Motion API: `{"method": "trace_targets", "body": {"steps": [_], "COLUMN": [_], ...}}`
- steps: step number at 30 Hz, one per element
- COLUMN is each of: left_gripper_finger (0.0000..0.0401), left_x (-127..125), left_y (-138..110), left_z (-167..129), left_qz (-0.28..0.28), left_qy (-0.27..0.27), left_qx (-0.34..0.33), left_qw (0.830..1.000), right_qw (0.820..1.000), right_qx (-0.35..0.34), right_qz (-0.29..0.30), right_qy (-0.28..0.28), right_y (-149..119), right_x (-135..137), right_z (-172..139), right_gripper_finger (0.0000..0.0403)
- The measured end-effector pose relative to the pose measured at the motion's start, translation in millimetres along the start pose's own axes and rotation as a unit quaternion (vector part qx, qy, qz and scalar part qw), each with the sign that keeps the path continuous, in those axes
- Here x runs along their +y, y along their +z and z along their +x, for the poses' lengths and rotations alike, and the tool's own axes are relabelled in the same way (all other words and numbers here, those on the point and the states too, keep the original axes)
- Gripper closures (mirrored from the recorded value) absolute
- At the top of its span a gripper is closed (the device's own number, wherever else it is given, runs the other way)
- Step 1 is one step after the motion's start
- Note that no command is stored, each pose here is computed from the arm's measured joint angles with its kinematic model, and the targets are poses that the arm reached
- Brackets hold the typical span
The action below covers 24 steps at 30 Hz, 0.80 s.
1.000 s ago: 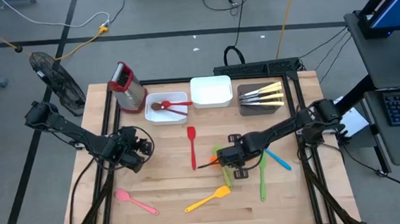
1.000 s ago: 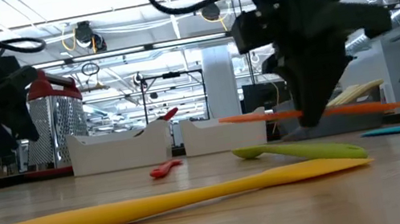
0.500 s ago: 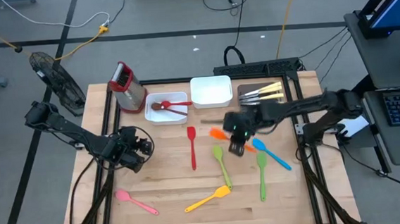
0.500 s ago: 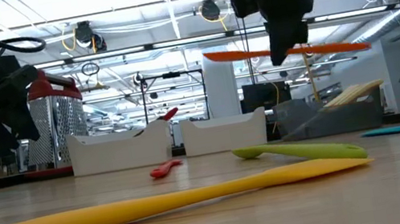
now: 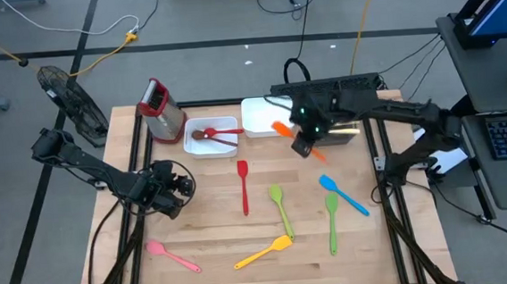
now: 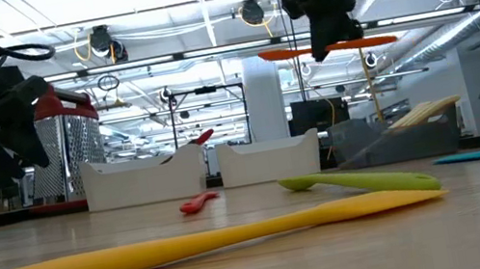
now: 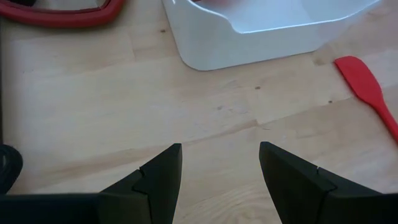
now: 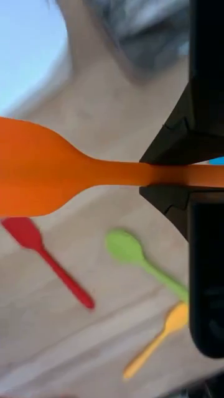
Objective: Pick & Place Kitchen Items
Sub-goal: Put the orange spatula into the right white bin
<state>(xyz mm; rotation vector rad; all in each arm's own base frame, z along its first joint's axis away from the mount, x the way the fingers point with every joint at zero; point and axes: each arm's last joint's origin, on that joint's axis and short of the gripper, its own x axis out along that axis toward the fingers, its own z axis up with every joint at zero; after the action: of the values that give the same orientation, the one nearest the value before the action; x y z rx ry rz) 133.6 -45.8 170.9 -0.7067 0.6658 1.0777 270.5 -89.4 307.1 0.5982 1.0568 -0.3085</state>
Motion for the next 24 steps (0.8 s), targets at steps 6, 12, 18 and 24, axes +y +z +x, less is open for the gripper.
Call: {"method": "trace_targets", "body": {"steps": [6,12,18,24], "left_gripper_finger": [0.0182,0.0182,0.0181,0.0181], "left_x": [-0.5,-1.1,-2.5,-3.1], "left_y": [-0.1,0.1,0.1,0.1], "left_z": [0.0,0.1,0.0,0.0], "left_qz": [-0.009,-0.02,-0.025,-0.044], "left_qy": [-0.002,-0.005,-0.012,-0.015], "left_qx": [0.0,-0.004,-0.007,-0.007], "left_qw": [1.0,1.0,1.0,0.999], "right_qw": [0.994,0.972,0.936,0.89], "right_qx": [-0.001,0.048,0.115,0.175], "right_qz": [-0.064,-0.134,-0.232,-0.318], "right_qy": [-0.09,-0.187,-0.239,-0.275], "right_y": [30.8,59.9,79.9,92.0], "right_x": [-20.2,-38.9,-50.8,-60.1], "right_z": [-18.5,-8.5,24.9,55.5], "right_gripper_finger": [0.0374,0.0374,0.0374,0.0374]}}
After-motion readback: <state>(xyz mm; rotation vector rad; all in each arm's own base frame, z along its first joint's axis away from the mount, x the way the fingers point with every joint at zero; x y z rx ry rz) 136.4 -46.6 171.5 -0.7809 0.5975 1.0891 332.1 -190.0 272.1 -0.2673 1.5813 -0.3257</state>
